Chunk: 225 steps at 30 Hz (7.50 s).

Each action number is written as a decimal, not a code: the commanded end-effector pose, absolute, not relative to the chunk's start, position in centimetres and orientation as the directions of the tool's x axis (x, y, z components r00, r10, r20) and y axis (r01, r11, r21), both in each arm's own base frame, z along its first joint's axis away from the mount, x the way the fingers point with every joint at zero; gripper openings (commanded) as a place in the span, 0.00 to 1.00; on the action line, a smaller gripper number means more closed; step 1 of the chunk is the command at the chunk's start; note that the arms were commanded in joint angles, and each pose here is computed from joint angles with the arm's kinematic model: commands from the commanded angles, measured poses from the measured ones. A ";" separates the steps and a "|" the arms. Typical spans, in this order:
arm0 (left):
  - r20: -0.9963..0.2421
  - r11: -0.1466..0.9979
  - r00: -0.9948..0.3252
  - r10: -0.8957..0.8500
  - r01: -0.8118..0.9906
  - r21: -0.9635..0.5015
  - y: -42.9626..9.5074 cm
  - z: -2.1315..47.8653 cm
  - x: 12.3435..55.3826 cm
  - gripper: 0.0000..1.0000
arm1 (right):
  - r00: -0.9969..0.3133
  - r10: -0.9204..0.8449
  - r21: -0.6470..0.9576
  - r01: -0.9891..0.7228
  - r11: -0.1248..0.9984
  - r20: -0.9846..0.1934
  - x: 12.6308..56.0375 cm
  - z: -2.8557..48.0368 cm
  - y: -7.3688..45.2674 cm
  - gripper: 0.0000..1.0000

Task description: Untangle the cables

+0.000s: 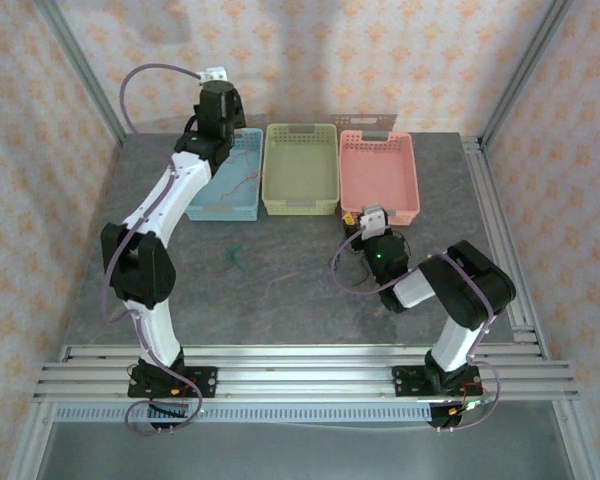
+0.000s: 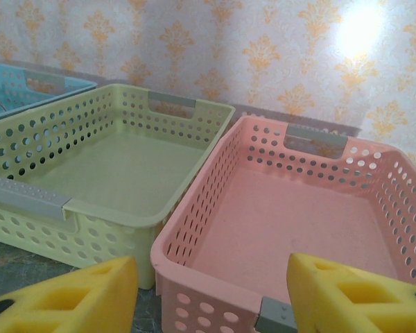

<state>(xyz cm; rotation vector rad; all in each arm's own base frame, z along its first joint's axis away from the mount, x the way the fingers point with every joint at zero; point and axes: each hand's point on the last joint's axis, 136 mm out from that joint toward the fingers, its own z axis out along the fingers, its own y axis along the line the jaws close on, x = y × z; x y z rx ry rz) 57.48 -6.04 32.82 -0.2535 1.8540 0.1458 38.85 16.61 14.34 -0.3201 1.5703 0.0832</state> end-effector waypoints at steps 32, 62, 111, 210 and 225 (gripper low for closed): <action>-0.859 0.851 -0.233 -0.456 -0.398 -0.343 -0.3 25.3 38.9 0.85 | 0.081 -0.163 -0.180 -0.549 0.816 -0.983 37.1 14.0 23.4 0.54; -0.917 0.761 0.008 -0.398 -0.555 -0.335 6.4 17.9 26.4 0.79 | -0.133 -0.143 -0.021 -0.655 0.755 -0.981 35.0 14.8 31.0 0.55; -0.909 0.731 0.026 -0.415 -0.586 -0.350 7.0 17.7 25.9 0.88 | -0.216 -0.454 -0.147 -0.755 0.639 -0.864 32.7 14.8 42.3 0.00; -0.900 0.779 -0.040 -0.434 -0.518 -0.353 5.3 17.2 27.6 0.88 | -0.790 -0.020 0.615 -0.493 0.616 -0.613 30.5 18.4 32.7 0.00; -0.886 0.892 -0.174 -0.429 -0.240 -0.384 -0.3 17.7 30.8 0.88 | -0.798 -0.122 0.512 -0.487 0.707 -0.591 35.6 7.6 33.0 0.00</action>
